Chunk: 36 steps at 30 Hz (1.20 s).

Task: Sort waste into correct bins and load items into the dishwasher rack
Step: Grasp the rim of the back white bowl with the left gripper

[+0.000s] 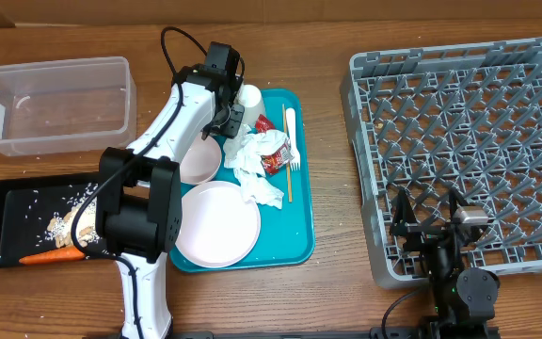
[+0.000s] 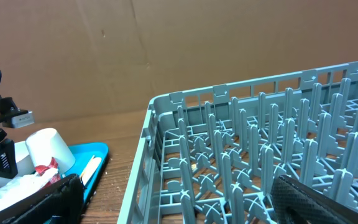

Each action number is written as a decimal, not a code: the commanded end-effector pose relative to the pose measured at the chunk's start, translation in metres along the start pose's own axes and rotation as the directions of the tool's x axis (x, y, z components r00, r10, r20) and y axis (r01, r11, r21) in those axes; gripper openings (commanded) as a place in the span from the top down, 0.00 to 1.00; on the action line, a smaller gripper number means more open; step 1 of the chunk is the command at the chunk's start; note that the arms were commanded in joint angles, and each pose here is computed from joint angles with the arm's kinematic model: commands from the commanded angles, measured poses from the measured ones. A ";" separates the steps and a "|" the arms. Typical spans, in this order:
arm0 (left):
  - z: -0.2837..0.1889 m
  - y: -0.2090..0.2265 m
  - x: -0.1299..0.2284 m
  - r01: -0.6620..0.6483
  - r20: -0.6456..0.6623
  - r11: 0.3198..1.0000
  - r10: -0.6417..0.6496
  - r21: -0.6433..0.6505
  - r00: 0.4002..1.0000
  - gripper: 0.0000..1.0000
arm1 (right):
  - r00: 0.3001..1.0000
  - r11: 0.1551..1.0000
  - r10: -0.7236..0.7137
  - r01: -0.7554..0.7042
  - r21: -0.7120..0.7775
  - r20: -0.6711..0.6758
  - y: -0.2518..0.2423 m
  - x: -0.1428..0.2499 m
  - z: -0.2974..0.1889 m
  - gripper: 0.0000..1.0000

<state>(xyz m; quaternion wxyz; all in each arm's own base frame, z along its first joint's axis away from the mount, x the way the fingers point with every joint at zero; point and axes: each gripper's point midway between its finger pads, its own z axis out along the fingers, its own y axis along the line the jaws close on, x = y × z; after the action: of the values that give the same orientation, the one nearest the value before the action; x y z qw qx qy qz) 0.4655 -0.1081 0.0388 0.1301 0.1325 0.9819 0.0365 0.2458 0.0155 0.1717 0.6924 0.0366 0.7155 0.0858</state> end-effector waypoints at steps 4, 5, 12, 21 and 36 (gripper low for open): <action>0.003 0.006 -0.005 -0.010 0.011 1.000 0.010 -0.026 1.000 0.62 | 1.000 1.000 -0.007 0.007 0.007 0.004 -0.002 0.002 0.000 0.00; 0.003 0.006 -0.006 -0.011 0.012 1.000 0.011 -0.026 1.000 0.62 | 1.000 1.000 -0.007 0.007 0.007 0.004 -0.002 0.002 0.000 0.00; 0.003 0.006 -0.006 -0.029 0.013 0.999 0.029 -0.026 0.999 0.74 | 1.000 1.000 -0.007 0.007 0.007 0.004 -0.002 0.002 0.000 0.00; 0.002 0.006 -0.010 -0.036 0.028 0.999 0.037 -0.029 0.999 0.96 | 1.000 1.000 -0.007 0.007 0.007 0.004 -0.002 0.002 0.000 0.00; -0.112 0.019 -0.071 0.170 0.174 0.985 -0.167 -0.001 0.971 0.96 | 1.000 1.000 -0.007 0.007 0.007 0.004 -0.002 0.002 0.000 0.00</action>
<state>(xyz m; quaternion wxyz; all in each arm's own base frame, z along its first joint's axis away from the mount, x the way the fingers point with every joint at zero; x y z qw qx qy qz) 0.4996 -0.1142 0.1323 0.1936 0.1034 0.9751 0.0328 0.2458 0.0155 0.1717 0.6924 0.0366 0.7155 0.0856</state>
